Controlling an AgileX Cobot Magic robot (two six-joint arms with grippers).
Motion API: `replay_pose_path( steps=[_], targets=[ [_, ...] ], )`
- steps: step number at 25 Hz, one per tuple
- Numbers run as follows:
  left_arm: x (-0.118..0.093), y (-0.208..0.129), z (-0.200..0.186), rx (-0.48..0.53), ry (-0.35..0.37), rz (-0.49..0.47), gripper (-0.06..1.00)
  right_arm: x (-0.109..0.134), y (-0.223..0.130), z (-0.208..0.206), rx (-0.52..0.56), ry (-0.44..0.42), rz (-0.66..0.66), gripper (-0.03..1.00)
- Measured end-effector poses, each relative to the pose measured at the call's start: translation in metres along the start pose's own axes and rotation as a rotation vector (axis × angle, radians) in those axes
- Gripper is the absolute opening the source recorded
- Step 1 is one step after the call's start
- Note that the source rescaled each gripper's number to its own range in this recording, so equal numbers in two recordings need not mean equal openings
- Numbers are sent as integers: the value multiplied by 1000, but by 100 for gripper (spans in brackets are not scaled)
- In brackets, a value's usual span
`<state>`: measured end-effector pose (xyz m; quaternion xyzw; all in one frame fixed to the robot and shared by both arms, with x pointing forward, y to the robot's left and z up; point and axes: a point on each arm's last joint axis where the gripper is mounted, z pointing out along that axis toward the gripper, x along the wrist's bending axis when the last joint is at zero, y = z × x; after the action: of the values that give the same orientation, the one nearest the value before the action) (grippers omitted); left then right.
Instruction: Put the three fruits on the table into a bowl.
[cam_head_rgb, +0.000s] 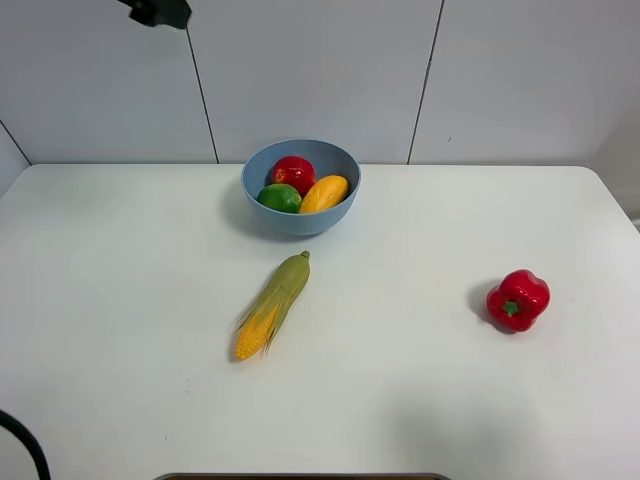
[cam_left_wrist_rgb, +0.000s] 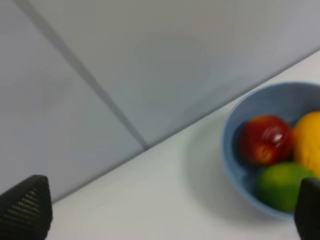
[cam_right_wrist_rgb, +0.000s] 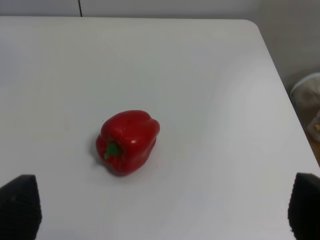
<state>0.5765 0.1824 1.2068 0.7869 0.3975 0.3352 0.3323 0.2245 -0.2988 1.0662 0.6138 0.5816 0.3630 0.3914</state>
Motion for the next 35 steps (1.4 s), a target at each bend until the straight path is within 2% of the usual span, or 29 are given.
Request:
replay_pose_path(
  steps=[9,14,18,21,26,30,35],
  targets=[
    [36,-18,-103,59,137,-87,99,0,0,0,0,0,0,100],
    [45,-35,-154,106,201,-164,99,0,0,0,0,0,0,100],
    [48,-43,-190,78,285,-174,100,0,0,0,0,0,0,100],
    [43,-50,-218,39,335,-168,100,0,0,0,0,0,0,100],
    [26,-73,-257,-15,369,-179,100,0,0,0,0,0,0,100],
    [12,-98,-271,-26,374,-220,100,0,0,0,0,0,0,100],
    [-6,-131,-271,-9,339,-307,100,0,0,0,0,0,0,100]
  ],
)
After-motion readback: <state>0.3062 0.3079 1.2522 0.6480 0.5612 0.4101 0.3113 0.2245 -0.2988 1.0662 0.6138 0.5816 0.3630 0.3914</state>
